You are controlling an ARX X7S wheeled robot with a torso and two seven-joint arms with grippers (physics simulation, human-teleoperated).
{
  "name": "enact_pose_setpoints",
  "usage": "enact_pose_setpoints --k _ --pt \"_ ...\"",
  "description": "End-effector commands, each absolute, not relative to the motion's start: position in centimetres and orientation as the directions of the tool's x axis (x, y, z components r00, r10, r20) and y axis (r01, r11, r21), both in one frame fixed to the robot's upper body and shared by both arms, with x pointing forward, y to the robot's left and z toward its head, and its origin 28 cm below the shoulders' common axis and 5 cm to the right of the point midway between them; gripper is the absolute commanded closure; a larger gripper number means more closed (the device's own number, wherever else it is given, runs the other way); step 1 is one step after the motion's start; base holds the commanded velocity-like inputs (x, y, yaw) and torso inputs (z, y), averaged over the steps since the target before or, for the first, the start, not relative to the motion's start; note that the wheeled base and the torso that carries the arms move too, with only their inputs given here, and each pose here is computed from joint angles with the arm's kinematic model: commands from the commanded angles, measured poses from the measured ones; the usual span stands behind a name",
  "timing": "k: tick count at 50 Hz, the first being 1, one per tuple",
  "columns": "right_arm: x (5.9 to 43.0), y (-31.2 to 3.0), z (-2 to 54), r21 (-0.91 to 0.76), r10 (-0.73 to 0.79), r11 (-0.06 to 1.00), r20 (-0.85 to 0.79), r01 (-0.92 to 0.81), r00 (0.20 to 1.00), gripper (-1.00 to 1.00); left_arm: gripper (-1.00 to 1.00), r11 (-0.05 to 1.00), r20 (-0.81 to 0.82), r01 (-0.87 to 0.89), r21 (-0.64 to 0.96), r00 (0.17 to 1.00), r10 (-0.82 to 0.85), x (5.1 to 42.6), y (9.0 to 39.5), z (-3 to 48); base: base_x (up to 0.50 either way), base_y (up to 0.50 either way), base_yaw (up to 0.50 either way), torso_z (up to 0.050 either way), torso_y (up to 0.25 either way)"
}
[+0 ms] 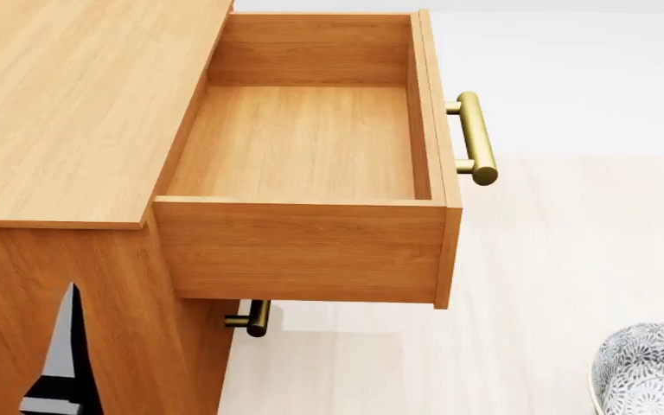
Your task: Put the bowl on top of the cabinet.
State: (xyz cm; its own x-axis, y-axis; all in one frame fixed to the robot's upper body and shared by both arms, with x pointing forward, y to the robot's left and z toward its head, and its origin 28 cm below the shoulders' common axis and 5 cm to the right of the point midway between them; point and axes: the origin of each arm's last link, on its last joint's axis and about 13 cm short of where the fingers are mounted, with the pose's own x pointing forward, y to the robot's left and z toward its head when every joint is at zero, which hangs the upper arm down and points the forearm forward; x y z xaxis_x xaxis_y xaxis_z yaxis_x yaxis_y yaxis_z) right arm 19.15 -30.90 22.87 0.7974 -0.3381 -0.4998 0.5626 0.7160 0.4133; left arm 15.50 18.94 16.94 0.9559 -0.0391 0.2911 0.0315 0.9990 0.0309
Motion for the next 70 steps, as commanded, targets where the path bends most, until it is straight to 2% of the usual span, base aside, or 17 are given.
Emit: enact_pose_setpoints --k 1,11,19,25,27,36,47,70 --pt "19.3 -31.9 21.5 0.409 -0.378 0.697 -0.488 0.588 0.787 -1.00 -1.00 1.000 0.288 0.019 0.025 0.957 -0.025 16.4 18.8 16.2 0.00 0.00 0.00 0.000 0.000" --pt "20.4 -32.3 20.2 0.414 -0.388 0.673 -0.507 0.613 0.769 -1.00 -1.00 0.999 0.285 0.021 0.033 0.958 -0.029 16.5 18.7 16.0 0.00 0.00 0.00 0.000 0.000" --pt "21.8 -32.0 19.9 0.440 -0.332 0.655 -0.563 0.615 0.757 -1.00 -1.00 0.999 0.274 0.022 0.037 0.961 -0.032 16.6 18.6 15.8 0.00 0.00 0.00 0.000 0.000" --pt "22.7 -32.0 19.9 0.423 -0.344 0.648 -0.580 0.634 0.738 -1.00 -1.00 0.999 0.268 0.021 0.039 0.963 -0.031 16.7 18.6 15.5 0.00 0.00 0.00 0.000 0.000" --pt "22.8 -32.1 19.7 0.393 -0.360 0.639 -0.608 0.661 0.708 -1.00 -1.00 0.999 0.265 0.023 0.040 0.964 -0.033 16.8 18.6 15.3 0.00 0.00 0.00 0.000 0.000" --pt "23.5 -32.0 19.4 0.366 -0.354 0.649 -0.630 0.667 0.691 -1.00 -1.00 0.999 0.263 0.027 0.044 0.964 -0.038 16.8 18.5 15.3 0.00 0.00 0.00 0.000 0.000" --pt "24.5 -31.9 18.4 0.405 -0.338 0.624 -0.631 0.668 0.698 -1.00 -1.00 0.999 0.263 0.022 0.045 0.964 -0.033 16.9 18.6 15.3 0.00 0.00 0.00 0.000 0.000" --pt "26.8 -31.3 17.2 0.401 -0.310 0.646 -0.640 0.649 0.704 -1.00 -1.00 0.999 0.255 0.024 0.048 0.966 -0.035 16.9 18.5 15.2 0.00 0.00 0.00 0.000 0.000"
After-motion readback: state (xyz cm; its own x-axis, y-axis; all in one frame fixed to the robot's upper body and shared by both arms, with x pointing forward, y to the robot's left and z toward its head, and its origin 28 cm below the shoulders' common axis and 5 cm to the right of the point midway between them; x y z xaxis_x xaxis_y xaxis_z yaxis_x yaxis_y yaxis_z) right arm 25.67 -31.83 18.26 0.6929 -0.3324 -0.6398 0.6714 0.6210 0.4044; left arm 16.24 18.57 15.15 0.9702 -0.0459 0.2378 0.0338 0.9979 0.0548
